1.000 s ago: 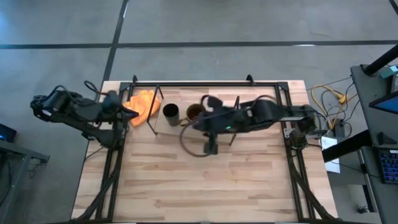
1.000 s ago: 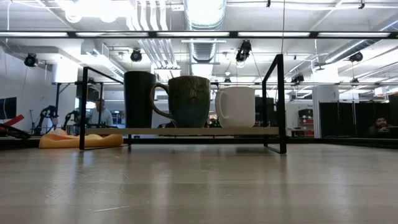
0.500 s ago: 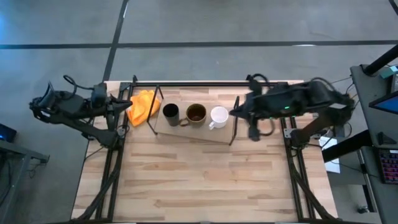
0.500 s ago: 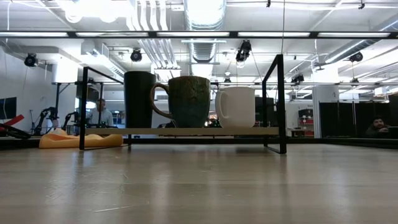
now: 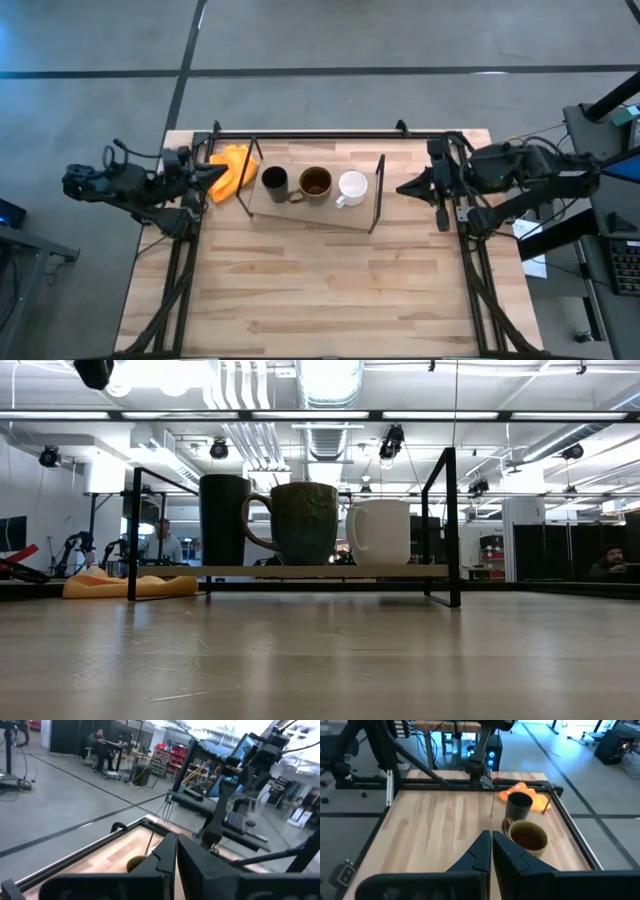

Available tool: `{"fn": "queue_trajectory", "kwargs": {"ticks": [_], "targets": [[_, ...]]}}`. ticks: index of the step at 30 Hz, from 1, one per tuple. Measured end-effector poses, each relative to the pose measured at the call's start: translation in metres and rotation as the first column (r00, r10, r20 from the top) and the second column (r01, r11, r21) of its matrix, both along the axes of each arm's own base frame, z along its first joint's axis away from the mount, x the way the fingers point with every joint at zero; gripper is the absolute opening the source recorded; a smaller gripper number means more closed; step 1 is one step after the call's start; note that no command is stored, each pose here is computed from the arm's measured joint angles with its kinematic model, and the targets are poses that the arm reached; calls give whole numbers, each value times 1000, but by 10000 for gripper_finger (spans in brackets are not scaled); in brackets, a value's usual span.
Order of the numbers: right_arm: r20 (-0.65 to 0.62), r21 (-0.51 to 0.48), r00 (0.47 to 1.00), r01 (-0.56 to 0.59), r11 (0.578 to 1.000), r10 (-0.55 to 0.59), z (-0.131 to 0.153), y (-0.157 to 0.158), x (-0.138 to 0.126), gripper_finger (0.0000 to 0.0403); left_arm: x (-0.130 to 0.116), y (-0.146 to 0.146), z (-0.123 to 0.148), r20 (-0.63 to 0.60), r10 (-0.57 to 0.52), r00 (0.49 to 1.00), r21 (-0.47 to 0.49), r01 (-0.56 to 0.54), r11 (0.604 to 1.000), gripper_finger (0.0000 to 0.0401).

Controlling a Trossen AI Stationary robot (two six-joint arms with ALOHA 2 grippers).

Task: Stack small to large cups/mugs on shelf
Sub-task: Return to Home Position

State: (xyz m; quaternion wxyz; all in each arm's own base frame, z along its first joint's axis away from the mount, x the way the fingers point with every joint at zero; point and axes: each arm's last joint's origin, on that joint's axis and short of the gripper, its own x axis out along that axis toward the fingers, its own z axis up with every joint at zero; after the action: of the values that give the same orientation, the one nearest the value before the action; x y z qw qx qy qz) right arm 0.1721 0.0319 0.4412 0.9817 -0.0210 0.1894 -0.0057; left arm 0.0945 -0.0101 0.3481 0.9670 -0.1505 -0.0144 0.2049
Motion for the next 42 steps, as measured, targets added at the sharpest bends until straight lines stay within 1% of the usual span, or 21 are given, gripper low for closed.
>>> {"fn": "queue_trajectory", "kwargs": {"ticks": [3,5,8,11,13,17,19,23,26,30,34,37,39,42], "targets": [[29,12,1000,-5,1000,5,-22,-2,-11,9,10,-3,-13,-9,-2,1000,37,2,999,0],[99,38,994,-39,999,35,-34,-2,-16,9,15,-5,-19,-29,-2,1000,52,3,999,0],[213,66,974,-91,994,75,-53,-2,-20,9,19,-6,-23,-11,-2,1000,43,2,999,0],[277,71,958,-98,993,75,-70,-3,-26,9,19,-6,-22,31,-2,1000,33,1,999,0],[278,72,958,-88,993,65,-82,-5,-28,9,16,-5,-21,39,-2,999,30,1,1000,0],[226,70,974,-53,996,36,-109,-11,-32,9,10,-3,-19,57,-1,998,30,0,1000,0],[214,72,977,-31,997,15,-121,-14,-34,9,7,-2,-20,52,-2,999,52,-1,999,0],[201,149,978,32,988,-61,-144,-21,-40,9,3,-1,-21,52,-1,999,82,-3,997,0],[232,177,968,51,983,-93,-158,-25,-44,9,0,0,-20,60,1,998,82,-6,997,0],[310,188,945,49,981,-107,-166,-27,-49,9,-2,1,-20,68,2,998,80,-7,997,0],[301,201,947,53,978,-113,-181,-27,-52,9,-1,1,-21,61,2,998,83,-7,997,0],[278,243,952,60,968,-129,-196,-27,-53,9,-1,0,-22,43,2,999,88,-5,996,0],[288,271,947,59,961,-139,-207,-27,-53,9,0,0,-23,38,2,999,89,-5,996,0],[339,304,929,43,952,-150,-221,-27,-52,9,0,0,-23,40,1,999,89,-5,996,0]]}}
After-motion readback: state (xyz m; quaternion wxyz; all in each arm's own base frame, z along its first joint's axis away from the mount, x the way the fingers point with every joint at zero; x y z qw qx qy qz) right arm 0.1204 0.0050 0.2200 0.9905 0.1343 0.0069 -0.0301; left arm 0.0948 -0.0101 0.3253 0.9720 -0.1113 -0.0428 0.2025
